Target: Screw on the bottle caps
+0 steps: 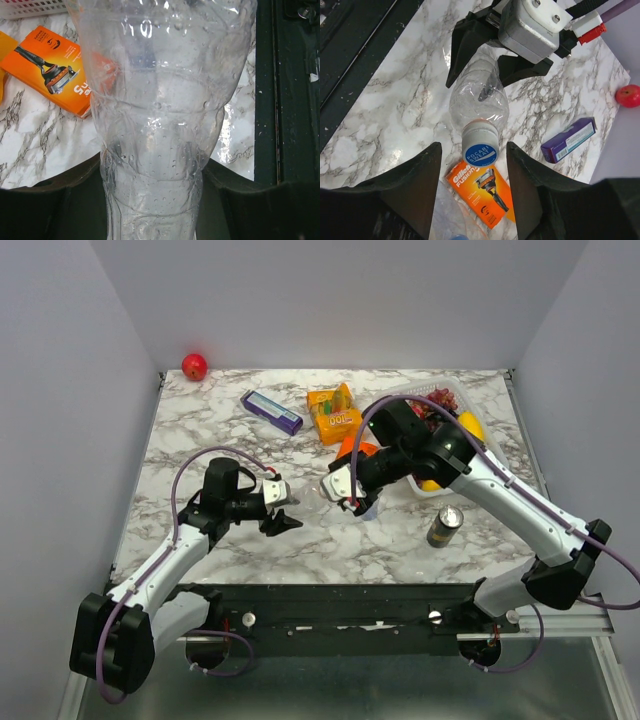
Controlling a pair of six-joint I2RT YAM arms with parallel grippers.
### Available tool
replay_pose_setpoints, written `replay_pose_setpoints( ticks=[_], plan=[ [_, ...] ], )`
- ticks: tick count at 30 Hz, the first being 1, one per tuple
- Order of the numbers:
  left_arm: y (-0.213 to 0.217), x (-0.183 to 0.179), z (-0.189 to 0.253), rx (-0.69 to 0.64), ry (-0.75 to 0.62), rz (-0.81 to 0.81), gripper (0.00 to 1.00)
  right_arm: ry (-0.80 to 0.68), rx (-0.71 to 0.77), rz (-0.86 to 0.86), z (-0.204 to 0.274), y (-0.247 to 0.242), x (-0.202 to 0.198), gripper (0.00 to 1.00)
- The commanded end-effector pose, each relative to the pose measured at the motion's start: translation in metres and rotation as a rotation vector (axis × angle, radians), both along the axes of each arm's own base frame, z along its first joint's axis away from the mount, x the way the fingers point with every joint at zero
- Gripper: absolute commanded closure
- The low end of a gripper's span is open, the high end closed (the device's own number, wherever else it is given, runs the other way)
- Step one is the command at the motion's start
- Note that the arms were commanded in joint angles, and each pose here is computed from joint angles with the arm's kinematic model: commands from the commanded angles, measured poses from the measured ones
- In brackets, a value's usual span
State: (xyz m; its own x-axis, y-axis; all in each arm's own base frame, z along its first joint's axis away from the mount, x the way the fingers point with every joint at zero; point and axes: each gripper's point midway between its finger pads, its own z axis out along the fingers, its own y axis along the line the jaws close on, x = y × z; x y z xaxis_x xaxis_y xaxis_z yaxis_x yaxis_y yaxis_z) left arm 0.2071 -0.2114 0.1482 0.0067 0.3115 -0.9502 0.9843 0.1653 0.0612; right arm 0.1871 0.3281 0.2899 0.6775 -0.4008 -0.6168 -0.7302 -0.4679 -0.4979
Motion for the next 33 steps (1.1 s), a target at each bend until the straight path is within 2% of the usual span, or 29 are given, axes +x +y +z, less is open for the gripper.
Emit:
replay_pose_setpoints(
  ticks=[1,12,19,20,21,22,25,28,29,32,33],
  plan=[
    [0.0,0.003,0.009,0.003,-0.045,-0.007,1.0,-0.004,0.015,0.063,0.003,0.007,-0.007,0.42],
    [0.0,0.006,0.014,-0.001,-0.073,-0.002,1.0,-0.001,-0.036,0.054,-0.01,0.005,-0.003,0.5],
    [-0.001,0.012,0.016,-0.018,-0.069,0.028,1.0,0.087,-0.078,-0.054,-0.017,0.007,0.005,0.73],
    [-0.002,0.017,0.02,-0.031,-0.092,0.044,1.0,0.137,-0.087,-0.101,-0.018,0.008,0.006,0.75],
    [-0.002,0.018,0.021,-0.044,-0.053,0.075,1.0,0.166,-0.095,-0.125,-0.018,0.011,0.009,0.79],
    [-0.003,0.022,0.026,-0.06,-0.067,0.093,1.0,0.197,-0.099,-0.152,-0.018,0.015,0.011,0.87],
    [-0.001,0.038,0.04,-0.106,-0.104,0.191,1.0,0.361,-0.128,-0.259,-0.019,0.025,0.014,0.95],
    [0.004,0.052,0.056,-0.136,-0.204,0.294,1.0,0.576,-0.162,-0.399,-0.022,0.035,0.02,0.97],
    [0.006,0.053,0.058,-0.139,-0.222,0.313,1.0,0.702,-0.168,-0.461,-0.02,0.037,0.019,0.98],
    [0.008,0.057,0.063,-0.141,-0.255,0.347,1.0,0.908,-0.192,-0.553,-0.023,0.04,0.017,0.99],
    [0.008,0.056,0.059,-0.131,-0.244,0.348,1.0,0.918,-0.172,-0.563,-0.022,0.043,0.02,1.0]
  ],
)
